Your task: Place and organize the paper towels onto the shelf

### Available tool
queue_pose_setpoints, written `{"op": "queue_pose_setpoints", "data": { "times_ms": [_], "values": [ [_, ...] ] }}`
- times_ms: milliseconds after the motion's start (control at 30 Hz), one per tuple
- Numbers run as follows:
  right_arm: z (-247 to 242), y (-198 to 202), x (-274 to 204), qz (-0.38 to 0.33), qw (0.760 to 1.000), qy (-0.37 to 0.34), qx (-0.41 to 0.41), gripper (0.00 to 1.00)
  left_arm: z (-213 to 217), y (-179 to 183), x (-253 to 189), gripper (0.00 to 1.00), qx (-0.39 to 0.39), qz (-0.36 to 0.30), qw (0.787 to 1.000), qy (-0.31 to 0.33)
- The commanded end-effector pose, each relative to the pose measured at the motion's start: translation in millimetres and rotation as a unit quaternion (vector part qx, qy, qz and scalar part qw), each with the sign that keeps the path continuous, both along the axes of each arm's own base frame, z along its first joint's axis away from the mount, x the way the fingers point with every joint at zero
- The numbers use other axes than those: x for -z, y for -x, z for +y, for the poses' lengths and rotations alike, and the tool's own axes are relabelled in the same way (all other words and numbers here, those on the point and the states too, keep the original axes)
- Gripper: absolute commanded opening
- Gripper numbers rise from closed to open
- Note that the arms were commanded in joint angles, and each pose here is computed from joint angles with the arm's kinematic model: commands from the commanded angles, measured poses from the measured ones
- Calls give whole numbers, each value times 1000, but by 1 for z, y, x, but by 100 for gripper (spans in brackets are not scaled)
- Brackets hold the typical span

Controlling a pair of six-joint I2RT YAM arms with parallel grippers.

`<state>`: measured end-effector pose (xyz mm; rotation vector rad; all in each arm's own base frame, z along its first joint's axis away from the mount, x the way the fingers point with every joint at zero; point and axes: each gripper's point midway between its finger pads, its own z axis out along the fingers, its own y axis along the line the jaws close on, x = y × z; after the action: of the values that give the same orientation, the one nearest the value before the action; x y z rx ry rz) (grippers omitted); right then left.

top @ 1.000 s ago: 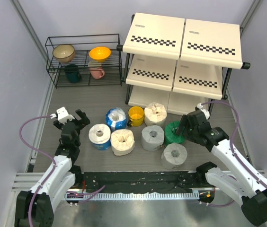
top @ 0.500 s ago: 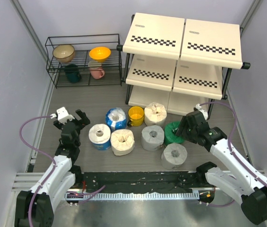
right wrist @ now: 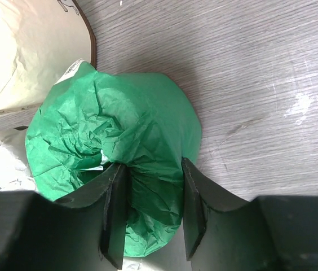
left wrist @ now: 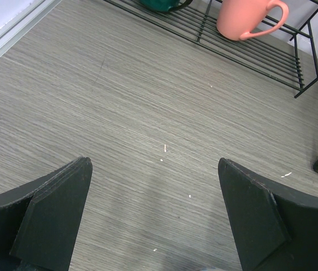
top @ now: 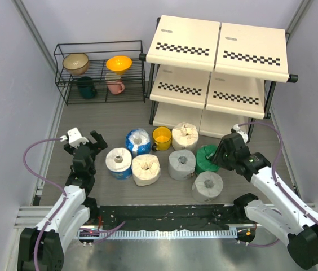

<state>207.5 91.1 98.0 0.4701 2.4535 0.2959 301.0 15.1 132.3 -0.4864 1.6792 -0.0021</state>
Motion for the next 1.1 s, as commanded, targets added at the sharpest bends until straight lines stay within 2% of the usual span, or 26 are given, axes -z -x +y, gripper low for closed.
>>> {"op": "queue_pose_setpoints", "data": {
  "times_ms": [0, 200, 367, 567, 800, 1067],
  "values": [
    [0, -9, -32, -53, 998, -13, 8, 28, -2, -8, -23, 100, 5, -35, 999, -1],
    [-11, -20, -101, -143, 989, -20, 38, 25, -2, -8, -24, 100, 5, -36, 999, -1],
    [-20, -26, -146, -186, 981, -15, 53, 24, -1, -7, -23, 100, 4, -35, 999, -2],
    [-23, -34, -229, -257, 965, -19, 50, 24, -1, -7, -24, 100, 2, -35, 999, -1],
    [-27, -24, -349, -370, 926, -54, 43, 25, 0, -9, -23, 100, 0, -31, 1000, -1],
    [-21, -25, -424, -437, 896, -75, 24, 25, 1, -10, -22, 100, -4, -28, 1000, 0]
  ]
}}
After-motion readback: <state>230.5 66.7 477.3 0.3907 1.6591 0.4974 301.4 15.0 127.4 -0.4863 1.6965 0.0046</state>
